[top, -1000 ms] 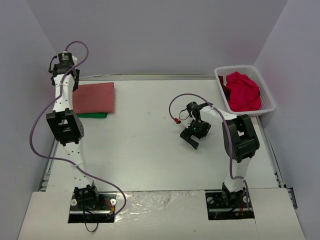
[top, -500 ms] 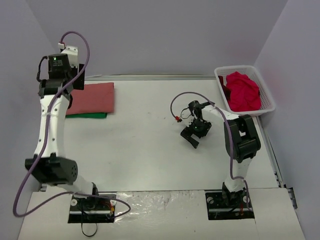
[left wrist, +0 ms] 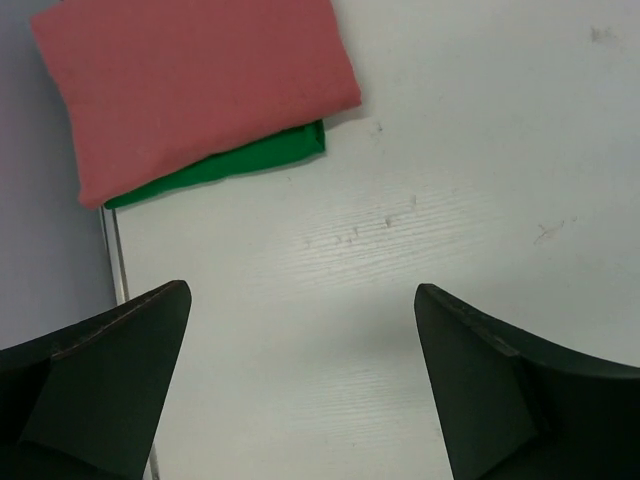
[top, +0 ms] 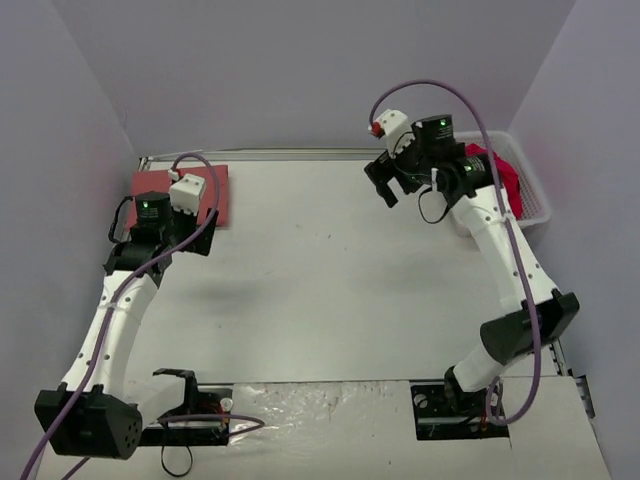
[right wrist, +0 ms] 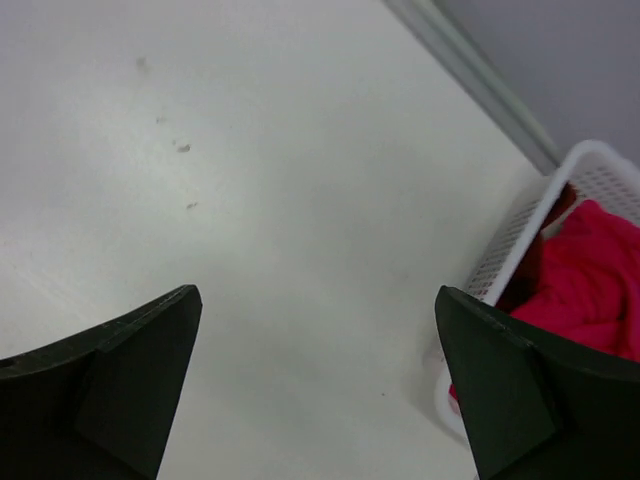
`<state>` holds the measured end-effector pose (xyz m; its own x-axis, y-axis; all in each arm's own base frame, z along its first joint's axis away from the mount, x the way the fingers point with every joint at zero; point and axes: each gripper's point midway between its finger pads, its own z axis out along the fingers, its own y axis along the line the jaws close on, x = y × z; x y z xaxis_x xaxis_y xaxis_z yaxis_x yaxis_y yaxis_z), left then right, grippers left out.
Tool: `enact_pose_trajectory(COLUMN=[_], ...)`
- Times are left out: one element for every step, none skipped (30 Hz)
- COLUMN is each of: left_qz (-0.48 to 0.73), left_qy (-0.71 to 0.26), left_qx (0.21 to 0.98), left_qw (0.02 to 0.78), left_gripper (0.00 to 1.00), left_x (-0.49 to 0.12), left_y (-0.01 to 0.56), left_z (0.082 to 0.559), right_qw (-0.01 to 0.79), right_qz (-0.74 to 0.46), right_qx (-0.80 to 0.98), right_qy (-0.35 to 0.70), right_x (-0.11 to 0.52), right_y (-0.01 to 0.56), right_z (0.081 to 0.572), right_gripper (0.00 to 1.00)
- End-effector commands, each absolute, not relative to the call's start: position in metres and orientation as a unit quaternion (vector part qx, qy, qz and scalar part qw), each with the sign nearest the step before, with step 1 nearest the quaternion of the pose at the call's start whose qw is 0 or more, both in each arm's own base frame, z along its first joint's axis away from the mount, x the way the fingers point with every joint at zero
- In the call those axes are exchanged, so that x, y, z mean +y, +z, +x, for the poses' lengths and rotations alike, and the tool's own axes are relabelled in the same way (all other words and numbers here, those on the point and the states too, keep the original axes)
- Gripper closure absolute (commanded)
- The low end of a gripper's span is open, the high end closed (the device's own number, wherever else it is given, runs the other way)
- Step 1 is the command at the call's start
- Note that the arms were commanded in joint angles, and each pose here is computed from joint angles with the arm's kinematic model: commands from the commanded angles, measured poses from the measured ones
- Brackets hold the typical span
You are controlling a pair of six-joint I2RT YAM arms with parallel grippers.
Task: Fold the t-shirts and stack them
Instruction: Put the neatly folded tshirt into the corner of the board with the left arm
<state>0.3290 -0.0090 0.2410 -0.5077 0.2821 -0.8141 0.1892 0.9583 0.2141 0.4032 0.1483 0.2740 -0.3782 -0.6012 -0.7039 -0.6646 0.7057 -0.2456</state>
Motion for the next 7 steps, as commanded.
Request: enact_pose_trajectory(left_qz=[0.142, 0.141, 0.141, 0.144, 0.145, 0.144, 0.155], left_qy=[0.034, 0.037, 0.041, 0.034, 0.027, 0.022, 0.003], left_qx=[0.824, 0.821, 0.816, 0.816, 0.815, 0.813, 0.807], left_qw=[0.547, 0.553, 0.560, 0.559, 0.560, 0.564, 0.570], left_gripper=[0.06, 0.06, 0.06, 0.06, 0.06, 0.06, 0.06], left_x=[-0.015, -0.014, -0.013, -0.014, -0.015, -0.013, -0.020], left_y=[0.276, 0.279, 0.284, 0.283, 0.282, 0.282, 0.283], left_z=[0.331, 0.330, 0.327, 0.325, 0.324, 0.322, 0.319], right_qw=[0.465, 0.470, 0.478, 0.514, 0.508, 0.522, 0.572], right_qz=[-0.290, -0.278, -0.260, -0.237, -0.201, -0.176, -0.134], right_qx=[0.837, 0.838, 0.839, 0.824, 0.837, 0.834, 0.809], right_qy=[0.015, 0.010, 0.001, -0.008, -0.025, -0.028, -0.008], right_x=[0.121, 0.113, 0.102, 0.090, 0.063, 0.050, 0.042], right_y=[0.329, 0.330, 0.334, 0.354, 0.340, 0.346, 0.375], right_z=[0.394, 0.393, 0.391, 0.385, 0.386, 0.384, 0.375], right_gripper=[0.00, 0.00, 0.00, 0.00, 0.00, 0.00, 0.00])
